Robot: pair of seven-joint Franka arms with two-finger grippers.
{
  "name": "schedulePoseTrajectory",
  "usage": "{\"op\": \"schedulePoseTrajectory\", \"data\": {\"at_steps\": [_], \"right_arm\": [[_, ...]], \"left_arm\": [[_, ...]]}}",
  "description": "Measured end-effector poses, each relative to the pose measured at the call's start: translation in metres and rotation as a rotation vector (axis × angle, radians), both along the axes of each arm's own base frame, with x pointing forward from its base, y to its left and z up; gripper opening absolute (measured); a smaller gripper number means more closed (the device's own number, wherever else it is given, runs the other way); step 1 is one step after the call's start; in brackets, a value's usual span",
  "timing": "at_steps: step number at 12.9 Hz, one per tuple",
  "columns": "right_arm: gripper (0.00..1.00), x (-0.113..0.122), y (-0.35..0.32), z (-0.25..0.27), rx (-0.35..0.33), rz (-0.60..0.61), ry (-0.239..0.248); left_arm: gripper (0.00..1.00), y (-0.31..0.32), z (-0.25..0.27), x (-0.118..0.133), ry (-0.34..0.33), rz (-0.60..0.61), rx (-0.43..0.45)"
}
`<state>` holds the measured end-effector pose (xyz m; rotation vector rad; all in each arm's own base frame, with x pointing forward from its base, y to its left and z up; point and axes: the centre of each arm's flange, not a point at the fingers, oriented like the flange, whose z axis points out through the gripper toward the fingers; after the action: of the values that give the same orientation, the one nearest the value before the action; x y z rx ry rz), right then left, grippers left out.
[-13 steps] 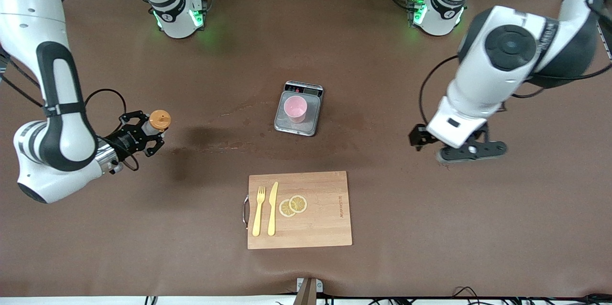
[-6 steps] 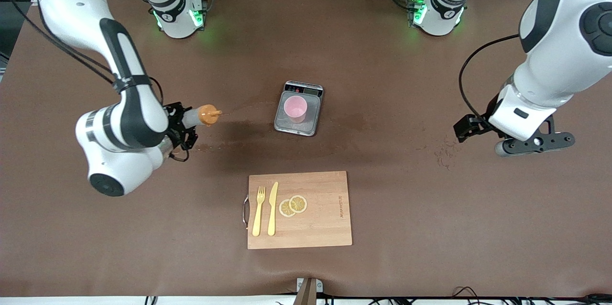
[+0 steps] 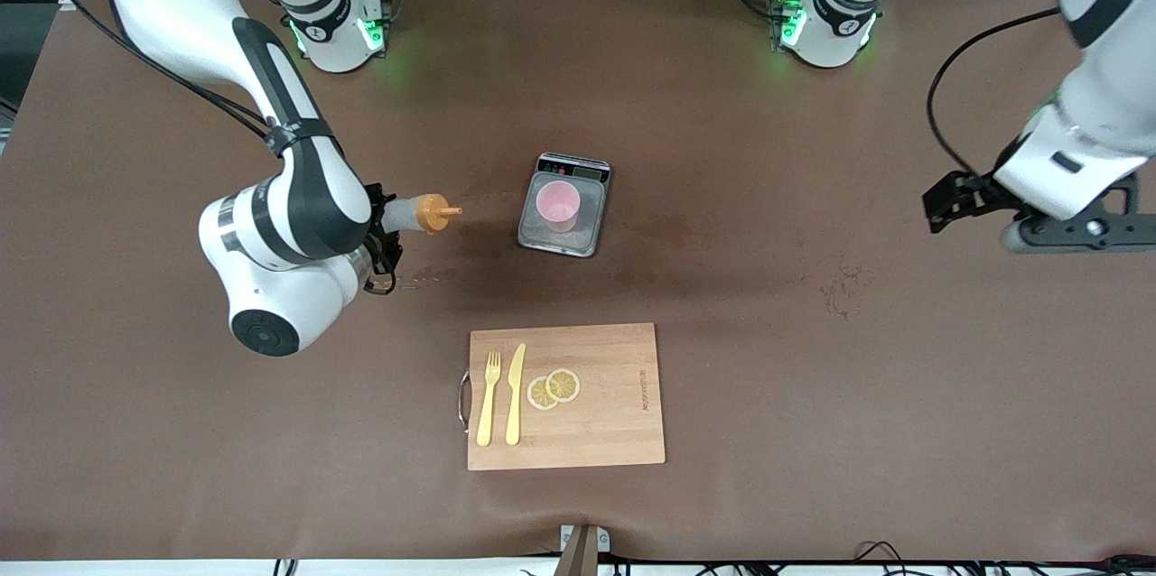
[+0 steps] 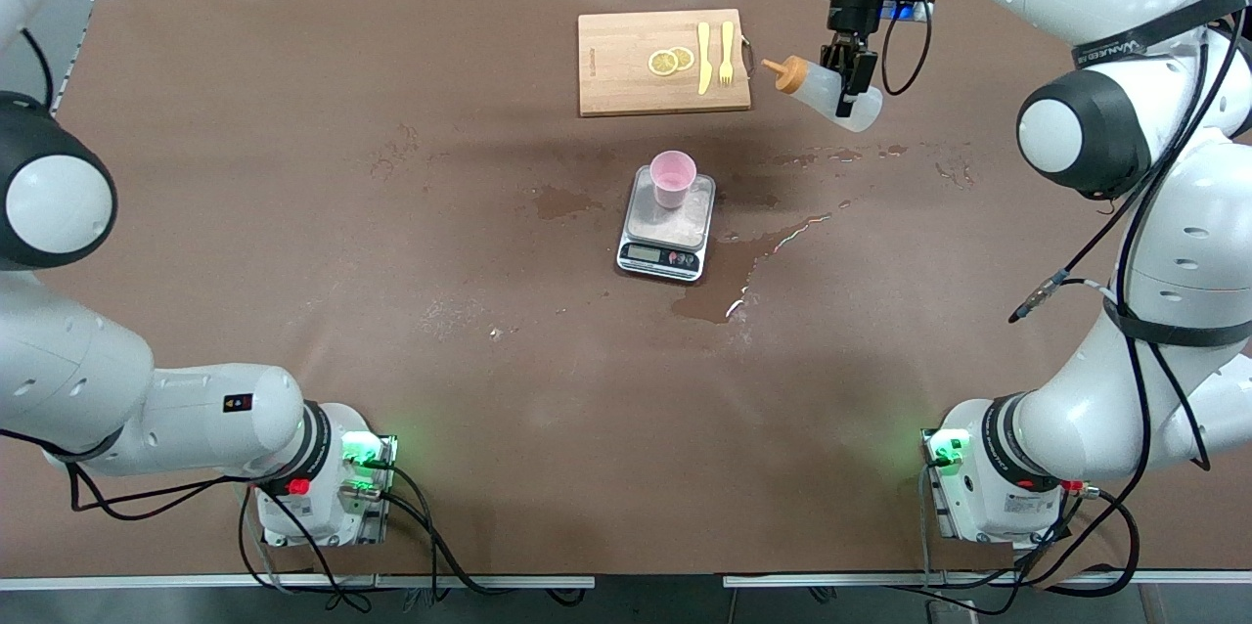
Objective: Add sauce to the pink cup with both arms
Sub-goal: 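Move the white bottle over the pink cup with the right gripper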
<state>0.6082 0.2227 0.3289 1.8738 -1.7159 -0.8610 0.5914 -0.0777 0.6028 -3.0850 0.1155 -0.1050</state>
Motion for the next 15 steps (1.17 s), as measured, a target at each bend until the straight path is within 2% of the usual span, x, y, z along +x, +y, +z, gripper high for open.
{"op": "schedulePoseTrajectory", "data": {"at_steps": [3,6,11,15], "right_arm": [[0.44,-0.008,0.025,0.002,-0.064,-0.015,-0.003],[0.43,-0.018,0.045,0.000,-0.156,0.015,-0.023],[0.43,-0.038,0.075,-0.019,-0.302,0.037,-0.029],[0.43,-0.052,0.089,-0.026,-0.409,0.067,-0.026]], "left_arm": [[1.00,0.042,0.010,-0.009,0.013,-0.017,-0.034],[1.00,0.043,0.010,-0.016,0.042,-0.013,-0.034],[1.00,0.044,0.004,-0.026,0.078,0.011,-0.051],[1.00,0.044,0.007,-0.036,0.076,0.017,-0.051]]}}
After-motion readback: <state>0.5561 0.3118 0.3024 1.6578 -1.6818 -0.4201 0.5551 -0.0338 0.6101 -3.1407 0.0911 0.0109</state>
